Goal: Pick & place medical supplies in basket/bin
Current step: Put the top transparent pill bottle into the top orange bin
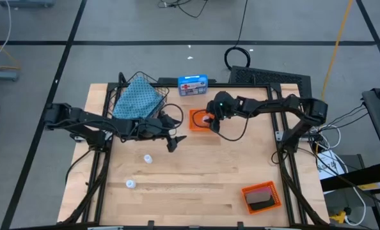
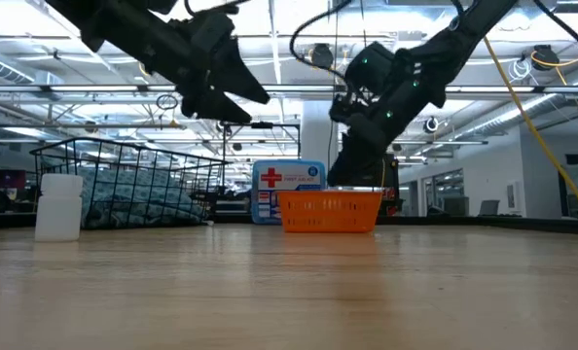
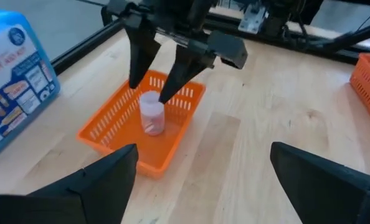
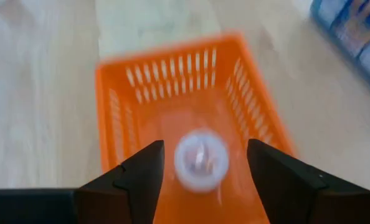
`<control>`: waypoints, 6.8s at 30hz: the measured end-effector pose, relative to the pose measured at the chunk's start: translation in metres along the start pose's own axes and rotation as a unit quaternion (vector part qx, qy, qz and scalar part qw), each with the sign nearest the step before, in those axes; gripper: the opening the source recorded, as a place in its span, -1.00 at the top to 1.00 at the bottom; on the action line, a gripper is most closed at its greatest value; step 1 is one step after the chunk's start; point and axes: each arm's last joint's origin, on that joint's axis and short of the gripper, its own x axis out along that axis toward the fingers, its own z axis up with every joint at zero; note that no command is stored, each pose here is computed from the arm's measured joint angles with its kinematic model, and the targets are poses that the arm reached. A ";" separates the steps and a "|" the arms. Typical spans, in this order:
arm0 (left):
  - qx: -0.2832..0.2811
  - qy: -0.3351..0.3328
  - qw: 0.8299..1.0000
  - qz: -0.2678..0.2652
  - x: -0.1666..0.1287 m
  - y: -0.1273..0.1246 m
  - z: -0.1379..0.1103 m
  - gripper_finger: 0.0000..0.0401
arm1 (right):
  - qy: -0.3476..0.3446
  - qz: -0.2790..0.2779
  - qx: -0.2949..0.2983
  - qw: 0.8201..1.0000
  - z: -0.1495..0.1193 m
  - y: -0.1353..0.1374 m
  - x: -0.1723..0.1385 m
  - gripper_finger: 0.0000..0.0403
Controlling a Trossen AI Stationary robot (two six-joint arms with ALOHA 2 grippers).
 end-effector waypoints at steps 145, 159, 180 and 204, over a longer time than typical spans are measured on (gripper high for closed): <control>0.146 0.112 0.977 -0.112 0.132 -0.055 -0.005 0.28 | -0.080 0.057 -0.136 0.986 0.000 0.131 -0.068 -0.41; 0.145 0.100 0.979 -0.104 0.131 -0.047 0.011 0.27 | -0.062 0.055 -0.129 0.988 -0.003 0.129 -0.065 -0.33; 0.145 0.075 0.980 -0.113 0.130 -0.054 0.014 0.26 | -0.050 0.052 -0.128 0.989 -0.005 0.127 -0.065 0.38; 0.110 -0.003 0.988 -0.104 -0.011 -0.017 0.058 -0.72 | -0.060 0.002 -0.075 0.995 0.010 0.094 -0.064 0.37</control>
